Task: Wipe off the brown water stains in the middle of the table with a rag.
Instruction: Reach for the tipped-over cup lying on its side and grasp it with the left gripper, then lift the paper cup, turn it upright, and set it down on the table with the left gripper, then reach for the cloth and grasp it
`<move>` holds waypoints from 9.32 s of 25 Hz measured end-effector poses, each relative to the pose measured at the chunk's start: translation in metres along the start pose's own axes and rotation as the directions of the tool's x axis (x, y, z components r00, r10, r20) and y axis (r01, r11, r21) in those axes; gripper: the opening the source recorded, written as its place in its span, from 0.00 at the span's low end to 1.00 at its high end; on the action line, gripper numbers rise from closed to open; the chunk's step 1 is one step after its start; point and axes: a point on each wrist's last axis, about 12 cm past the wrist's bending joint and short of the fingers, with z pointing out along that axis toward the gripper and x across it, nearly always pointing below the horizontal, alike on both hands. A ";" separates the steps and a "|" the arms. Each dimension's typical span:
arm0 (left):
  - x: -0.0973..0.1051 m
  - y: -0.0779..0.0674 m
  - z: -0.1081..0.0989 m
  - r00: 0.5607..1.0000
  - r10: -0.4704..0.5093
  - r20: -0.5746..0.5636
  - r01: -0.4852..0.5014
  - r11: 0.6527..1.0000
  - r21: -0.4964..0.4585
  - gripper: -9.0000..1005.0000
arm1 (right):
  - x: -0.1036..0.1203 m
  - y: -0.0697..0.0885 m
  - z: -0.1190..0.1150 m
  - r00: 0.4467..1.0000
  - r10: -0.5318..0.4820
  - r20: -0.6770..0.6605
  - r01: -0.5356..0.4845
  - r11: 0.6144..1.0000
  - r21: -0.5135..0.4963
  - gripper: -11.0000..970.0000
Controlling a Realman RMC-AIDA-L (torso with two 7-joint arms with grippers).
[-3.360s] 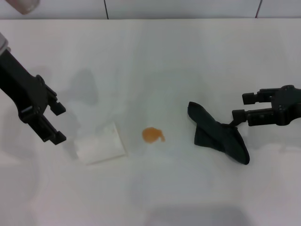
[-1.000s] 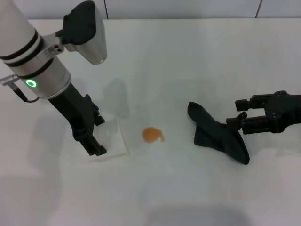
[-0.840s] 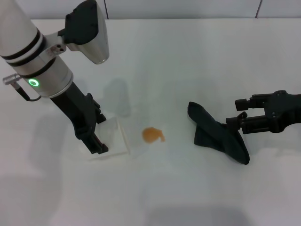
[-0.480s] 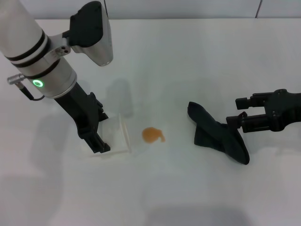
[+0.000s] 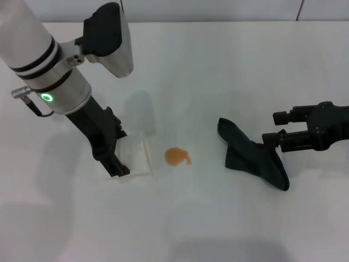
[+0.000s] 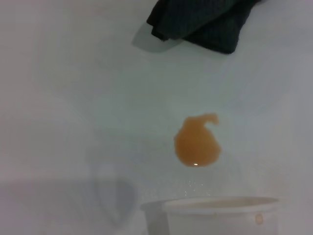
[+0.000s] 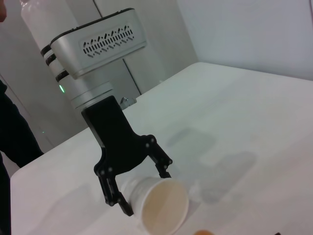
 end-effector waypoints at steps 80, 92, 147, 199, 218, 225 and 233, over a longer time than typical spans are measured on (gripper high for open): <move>0.121 -0.030 0.074 0.594 0.057 0.802 0.511 0.744 -0.431 0.49 | -0.012 -0.001 0.028 0.995 -0.065 -0.078 0.061 0.997 -0.055 0.79; 0.114 -0.027 0.085 0.618 0.025 0.786 0.510 0.748 -0.424 0.49 | -0.013 -0.001 0.030 0.994 -0.069 -0.081 0.064 0.996 -0.056 0.79; 0.134 -0.055 0.094 0.684 -0.022 0.729 0.468 0.779 -0.416 0.86 | -0.027 0.004 0.029 0.993 -0.092 -0.077 0.088 0.995 -0.048 0.76; 0.156 -0.054 -0.083 0.760 0.014 0.649 0.202 0.945 -0.257 0.86 | -0.039 0.011 0.026 0.989 -0.146 0.009 0.147 0.989 -0.015 0.71; 0.148 -0.059 -0.075 0.794 0.047 0.607 0.105 0.972 -0.212 0.86 | -0.044 0.018 0.042 0.984 -0.157 -0.085 0.157 0.988 -0.010 0.70; 0.142 -0.059 -0.073 0.782 0.049 0.621 0.106 0.972 -0.210 0.86 | -0.042 0.011 0.042 0.973 -0.132 -0.190 0.146 0.987 0.064 0.70; 0.140 -0.057 -0.074 0.779 0.041 0.626 0.118 0.971 -0.210 0.86 | -0.040 0.006 0.052 0.948 -0.119 -0.296 0.158 0.981 0.110 0.70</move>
